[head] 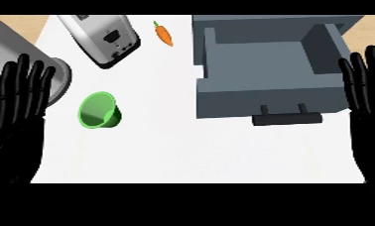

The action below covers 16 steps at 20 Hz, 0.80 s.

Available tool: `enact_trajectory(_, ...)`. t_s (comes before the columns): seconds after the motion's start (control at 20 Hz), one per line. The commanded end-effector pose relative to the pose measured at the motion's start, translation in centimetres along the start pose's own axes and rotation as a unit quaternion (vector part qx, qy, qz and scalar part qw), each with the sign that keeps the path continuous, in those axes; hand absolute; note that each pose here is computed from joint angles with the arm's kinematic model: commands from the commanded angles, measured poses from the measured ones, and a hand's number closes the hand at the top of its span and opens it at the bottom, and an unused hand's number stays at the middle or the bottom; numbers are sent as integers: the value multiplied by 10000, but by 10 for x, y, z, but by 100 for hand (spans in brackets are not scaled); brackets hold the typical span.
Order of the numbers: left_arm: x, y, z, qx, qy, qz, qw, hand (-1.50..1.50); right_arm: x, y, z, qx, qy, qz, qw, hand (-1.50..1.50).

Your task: Pick up the cup, place it into the drawer and close the drawer

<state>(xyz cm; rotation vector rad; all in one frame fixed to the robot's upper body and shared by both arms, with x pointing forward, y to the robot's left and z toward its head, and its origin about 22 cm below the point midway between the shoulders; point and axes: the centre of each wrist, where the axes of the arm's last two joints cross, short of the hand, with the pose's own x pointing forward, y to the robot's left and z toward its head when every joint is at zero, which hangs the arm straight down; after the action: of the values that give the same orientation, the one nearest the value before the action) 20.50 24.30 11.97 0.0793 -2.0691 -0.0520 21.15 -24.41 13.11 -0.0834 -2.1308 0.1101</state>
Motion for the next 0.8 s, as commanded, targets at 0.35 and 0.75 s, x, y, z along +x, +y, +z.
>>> enact_trajectory(0.35,-32,36,-15,-343,819,1331,9871,-150,-11,5,3,745,684,-299,9944,-150)
enact_trajectory(0.75,-79,70,-18,-243,1121,1211,9860,-150,-35,14,-26,877,768,-283,9928,-150)
